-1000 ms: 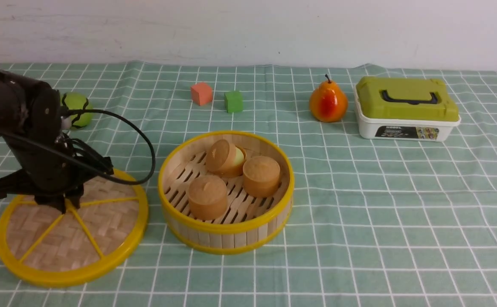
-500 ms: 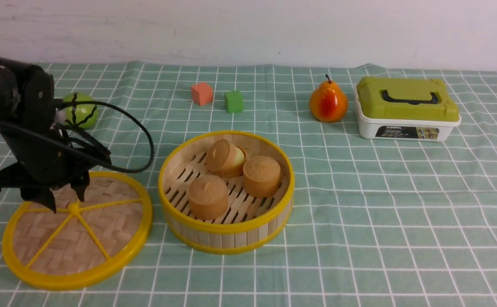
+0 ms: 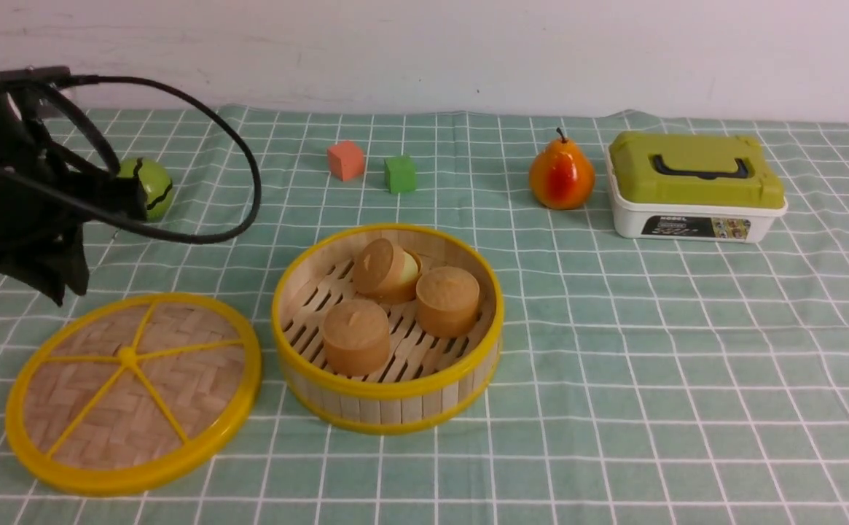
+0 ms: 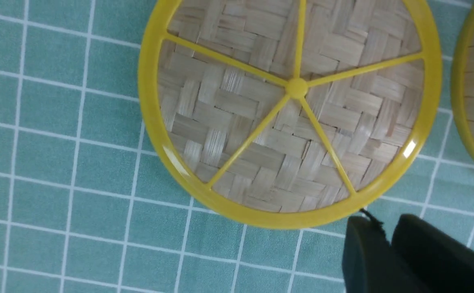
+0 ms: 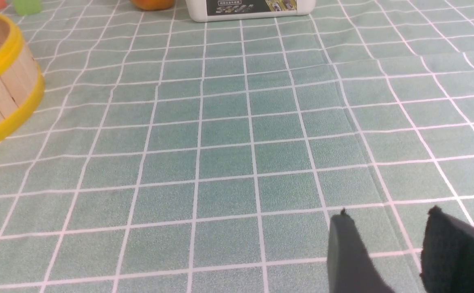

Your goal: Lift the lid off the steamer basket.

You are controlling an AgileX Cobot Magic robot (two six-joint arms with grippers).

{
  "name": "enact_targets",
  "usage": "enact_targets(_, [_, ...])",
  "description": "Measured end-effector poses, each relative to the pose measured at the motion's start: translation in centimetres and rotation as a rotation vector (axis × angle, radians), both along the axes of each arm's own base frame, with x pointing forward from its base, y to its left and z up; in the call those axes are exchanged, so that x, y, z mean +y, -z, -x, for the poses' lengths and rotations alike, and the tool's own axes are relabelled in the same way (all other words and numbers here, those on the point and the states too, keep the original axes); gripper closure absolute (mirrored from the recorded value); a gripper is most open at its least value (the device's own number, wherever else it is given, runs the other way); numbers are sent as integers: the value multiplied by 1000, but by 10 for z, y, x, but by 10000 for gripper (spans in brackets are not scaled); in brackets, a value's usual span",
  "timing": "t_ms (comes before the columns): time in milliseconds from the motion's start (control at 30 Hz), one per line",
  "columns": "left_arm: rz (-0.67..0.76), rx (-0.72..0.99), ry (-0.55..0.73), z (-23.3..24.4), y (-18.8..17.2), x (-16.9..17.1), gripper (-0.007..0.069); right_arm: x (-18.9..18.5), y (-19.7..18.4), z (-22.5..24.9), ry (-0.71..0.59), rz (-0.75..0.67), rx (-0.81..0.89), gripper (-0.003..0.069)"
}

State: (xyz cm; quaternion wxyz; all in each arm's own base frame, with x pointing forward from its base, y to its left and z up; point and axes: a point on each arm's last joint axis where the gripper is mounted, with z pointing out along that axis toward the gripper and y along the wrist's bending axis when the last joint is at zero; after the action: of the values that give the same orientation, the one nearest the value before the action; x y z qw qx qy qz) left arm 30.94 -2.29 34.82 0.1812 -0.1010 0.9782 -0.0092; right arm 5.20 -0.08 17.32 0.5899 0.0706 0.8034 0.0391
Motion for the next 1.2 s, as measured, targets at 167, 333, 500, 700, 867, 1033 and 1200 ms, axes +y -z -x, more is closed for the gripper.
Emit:
enact_targets(167, [59,-121,14,50,-37,0,638,0,0,0,0,0,0,418])
enact_targets(333, [121,-216,80,105,-48,-2,638,0,0,0,0,0,0,418])
enact_targets(500, [239,-390,221,174,-15,-11,638,0,0,0,0,0,0,418])
enact_targets(700, [364,-635,261,222,27,-16,638,0,0,0,0,0,0,418])
enact_targets(867, [456,-833,212,246,65,-14,638,0,0,0,0,0,0,418])
enact_targets(1033, [560,-910,142,256,86,-13,638,0,0,0,0,0,0,418])
enact_targets(1200, [570,-882,133,255,95,-14,638,0,0,0,0,0,0,418])
